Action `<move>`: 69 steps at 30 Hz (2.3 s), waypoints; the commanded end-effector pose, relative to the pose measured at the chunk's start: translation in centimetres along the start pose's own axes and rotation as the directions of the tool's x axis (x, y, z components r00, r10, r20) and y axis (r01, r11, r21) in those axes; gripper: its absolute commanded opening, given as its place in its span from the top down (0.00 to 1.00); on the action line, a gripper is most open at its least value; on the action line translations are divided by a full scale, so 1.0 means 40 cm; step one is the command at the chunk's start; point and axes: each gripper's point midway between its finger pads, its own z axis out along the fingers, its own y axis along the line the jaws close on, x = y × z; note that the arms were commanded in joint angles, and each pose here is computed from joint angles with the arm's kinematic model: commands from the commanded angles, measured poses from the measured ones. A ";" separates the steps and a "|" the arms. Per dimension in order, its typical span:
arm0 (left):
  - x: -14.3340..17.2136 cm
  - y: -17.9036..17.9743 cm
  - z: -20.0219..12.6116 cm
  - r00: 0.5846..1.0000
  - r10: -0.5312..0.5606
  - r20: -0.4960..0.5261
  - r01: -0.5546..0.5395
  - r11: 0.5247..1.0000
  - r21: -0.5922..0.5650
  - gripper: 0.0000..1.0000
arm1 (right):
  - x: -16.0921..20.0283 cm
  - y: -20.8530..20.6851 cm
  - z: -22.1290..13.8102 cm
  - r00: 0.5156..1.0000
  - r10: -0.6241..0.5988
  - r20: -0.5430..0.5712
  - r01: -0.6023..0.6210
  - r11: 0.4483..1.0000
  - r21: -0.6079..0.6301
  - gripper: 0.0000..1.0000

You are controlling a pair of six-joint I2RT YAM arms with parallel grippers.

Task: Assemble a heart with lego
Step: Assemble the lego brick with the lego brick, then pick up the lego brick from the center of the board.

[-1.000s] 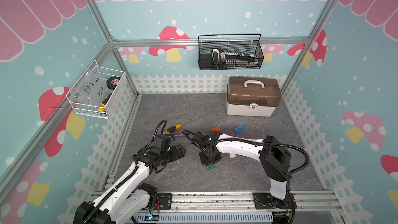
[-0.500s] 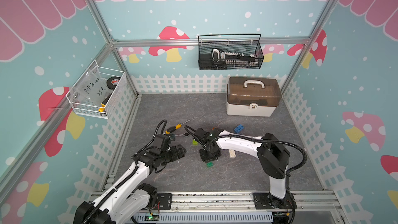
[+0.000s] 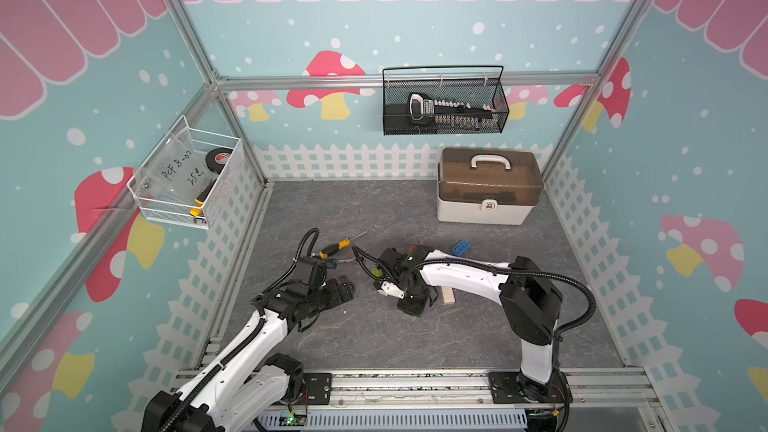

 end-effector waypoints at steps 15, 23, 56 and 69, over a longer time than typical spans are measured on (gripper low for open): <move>-0.044 -0.019 -0.007 0.999 0.040 0.026 -0.040 0.999 -0.009 0.01 | -0.002 -0.038 0.025 0.925 -0.373 0.066 0.378 0.922 -0.086 0.62; -0.050 -0.053 0.003 0.997 0.072 0.001 -0.072 0.997 0.041 0.01 | -0.016 -0.056 -0.094 0.926 -0.337 0.172 0.339 0.941 0.020 0.38; -0.061 -0.460 0.321 0.416 0.900 -0.130 -0.896 0.430 0.109 0.37 | 0.291 -0.264 -0.099 0.307 0.852 0.424 -0.854 0.443 -0.273 0.08; -0.037 -0.447 0.419 0.388 0.918 -0.084 -0.906 0.397 0.150 0.47 | 0.298 -0.223 -0.084 0.310 0.855 0.415 -0.829 0.457 -0.323 0.09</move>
